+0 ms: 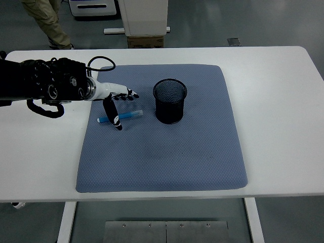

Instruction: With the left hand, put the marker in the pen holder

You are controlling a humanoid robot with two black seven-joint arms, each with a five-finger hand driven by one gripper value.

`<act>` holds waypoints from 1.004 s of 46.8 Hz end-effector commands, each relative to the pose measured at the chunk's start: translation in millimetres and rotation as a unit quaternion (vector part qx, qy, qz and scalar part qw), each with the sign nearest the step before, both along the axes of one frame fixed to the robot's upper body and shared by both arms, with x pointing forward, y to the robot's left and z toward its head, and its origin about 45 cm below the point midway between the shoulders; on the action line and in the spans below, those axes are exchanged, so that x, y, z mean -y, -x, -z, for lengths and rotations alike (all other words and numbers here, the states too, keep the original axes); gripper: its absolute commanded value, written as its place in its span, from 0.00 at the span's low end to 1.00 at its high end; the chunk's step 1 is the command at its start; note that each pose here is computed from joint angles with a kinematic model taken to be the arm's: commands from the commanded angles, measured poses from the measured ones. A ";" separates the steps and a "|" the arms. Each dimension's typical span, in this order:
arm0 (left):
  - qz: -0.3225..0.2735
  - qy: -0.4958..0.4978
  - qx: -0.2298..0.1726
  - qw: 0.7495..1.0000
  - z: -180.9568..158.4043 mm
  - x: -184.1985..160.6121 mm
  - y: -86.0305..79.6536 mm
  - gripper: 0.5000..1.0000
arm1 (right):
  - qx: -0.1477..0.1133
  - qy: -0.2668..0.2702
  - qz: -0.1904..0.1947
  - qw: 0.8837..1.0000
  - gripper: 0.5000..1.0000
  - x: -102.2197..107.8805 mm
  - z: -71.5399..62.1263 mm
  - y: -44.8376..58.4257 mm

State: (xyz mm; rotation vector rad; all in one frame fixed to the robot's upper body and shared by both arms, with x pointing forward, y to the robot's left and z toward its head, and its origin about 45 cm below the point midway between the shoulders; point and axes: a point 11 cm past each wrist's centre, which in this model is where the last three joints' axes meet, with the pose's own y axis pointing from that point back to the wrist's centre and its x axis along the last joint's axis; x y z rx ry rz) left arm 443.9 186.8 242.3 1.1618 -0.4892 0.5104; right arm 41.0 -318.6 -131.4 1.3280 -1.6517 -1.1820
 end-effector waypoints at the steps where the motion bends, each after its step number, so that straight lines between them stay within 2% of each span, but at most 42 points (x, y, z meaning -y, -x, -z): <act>1: -0.001 0.000 0.002 1.000 -2.2 -1.2 -1.2 1.00 | 0.000 0.000 -0.001 1.000 1.00 -0.1 0.0 0.1; 19: 0.003 -0.002 0.000 1.000 -4.3 -0.9 -1.3 1.00 | 0.000 -0.001 0.000 1.000 1.00 -0.5 0.0 -0.2; 22: 0.015 -0.012 0.002 1.000 -4.4 -0.7 -0.9 0.84 | 0.000 0.000 0.000 1.000 1.00 0.0 0.0 0.0; 25: 0.026 -0.022 0.003 0.999 -4.1 -1.4 -0.5 0.74 | 0.000 0.000 0.000 1.000 1.00 0.0 0.0 0.0; 28: 0.028 -0.024 0.003 0.999 -3.9 -2.0 -0.1 0.72 | 0.000 0.000 -0.001 1.000 1.00 -0.1 0.0 0.1; 31: 0.028 -0.027 0.006 0.999 -5.4 -3.7 -1.3 0.66 | -0.001 0.000 0.000 1.000 1.00 0.0 0.0 0.1; 34: 0.028 -0.036 0.012 0.999 -7.1 -7.4 -2.5 0.64 | 0.000 0.000 0.000 1.000 1.00 0.0 0.0 0.0; 47: 0.036 -0.040 0.029 0.998 -4.4 -2.6 1.8 0.63 | 0.000 0.000 0.000 1.000 1.00 0.0 0.0 0.0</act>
